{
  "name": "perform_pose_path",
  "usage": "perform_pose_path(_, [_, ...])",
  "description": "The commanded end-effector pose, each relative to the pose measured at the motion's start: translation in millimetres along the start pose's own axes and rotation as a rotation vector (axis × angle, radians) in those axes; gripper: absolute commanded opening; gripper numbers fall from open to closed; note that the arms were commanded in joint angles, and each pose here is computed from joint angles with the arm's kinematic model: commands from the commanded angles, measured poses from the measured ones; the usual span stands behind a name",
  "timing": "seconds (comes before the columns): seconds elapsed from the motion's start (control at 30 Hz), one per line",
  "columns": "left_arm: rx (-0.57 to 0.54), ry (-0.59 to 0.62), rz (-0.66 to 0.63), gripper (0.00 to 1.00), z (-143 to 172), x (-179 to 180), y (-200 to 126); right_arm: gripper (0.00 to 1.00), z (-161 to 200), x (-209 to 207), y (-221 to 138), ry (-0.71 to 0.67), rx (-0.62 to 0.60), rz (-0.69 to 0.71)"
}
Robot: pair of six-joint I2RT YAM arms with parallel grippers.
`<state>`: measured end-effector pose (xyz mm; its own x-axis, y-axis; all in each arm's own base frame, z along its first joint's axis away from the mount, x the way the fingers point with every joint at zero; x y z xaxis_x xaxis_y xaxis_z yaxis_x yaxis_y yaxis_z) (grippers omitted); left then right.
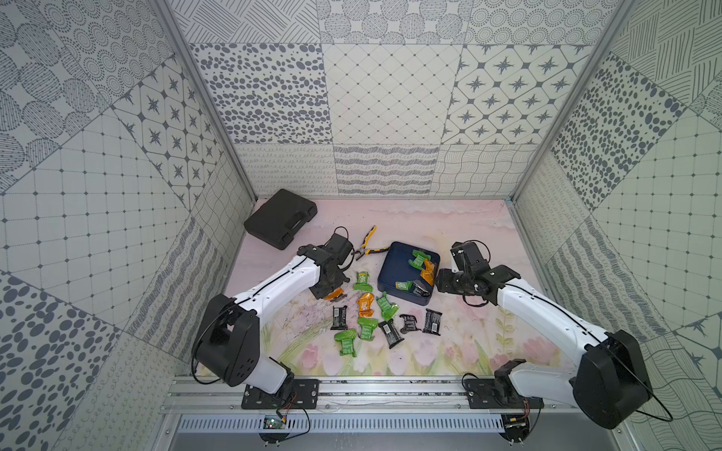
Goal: Take the cookies out of the storage box
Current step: Place the cookie at the center of the board.
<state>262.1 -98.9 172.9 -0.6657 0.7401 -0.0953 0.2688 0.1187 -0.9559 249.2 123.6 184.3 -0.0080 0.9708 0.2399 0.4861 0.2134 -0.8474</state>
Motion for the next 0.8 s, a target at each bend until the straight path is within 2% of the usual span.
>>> perform_pose_path(0.0, [0.054,-0.155,0.011,0.27,-6.3,32.2,12.8,0.54,-12.3,13.7,-1.5,-0.007,-0.042,-0.036])
perform_pose_path(0.17, [0.090,-0.200,0.029,0.28,-12.4,42.3,31.9,0.54,-14.4,24.7,2.1,-0.030,-0.033,-0.048])
perform_pose_path(0.53, [0.116,-0.248,0.065,0.31,-19.0,26.3,69.1,0.54,-12.0,38.0,3.1,-0.047,-0.025,-0.064])
perform_pose_path(0.67, [0.139,-0.263,0.062,0.35,-16.3,24.1,80.1,0.54,-11.8,39.1,2.8,-0.049,-0.025,-0.066])
perform_pose_path(0.77, [0.148,-0.269,0.061,0.42,-14.2,24.6,83.8,0.54,-12.1,39.7,2.4,-0.051,-0.027,-0.066])
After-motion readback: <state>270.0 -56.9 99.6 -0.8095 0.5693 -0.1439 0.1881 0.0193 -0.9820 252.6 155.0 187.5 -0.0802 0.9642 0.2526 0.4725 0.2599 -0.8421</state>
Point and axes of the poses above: each gripper's point midway between its finger pads, its own y axis out along the fingers, its own x axis along the line the jaws close on, z = x × y, the point moved 8 cm from there along -y, back along the fingers
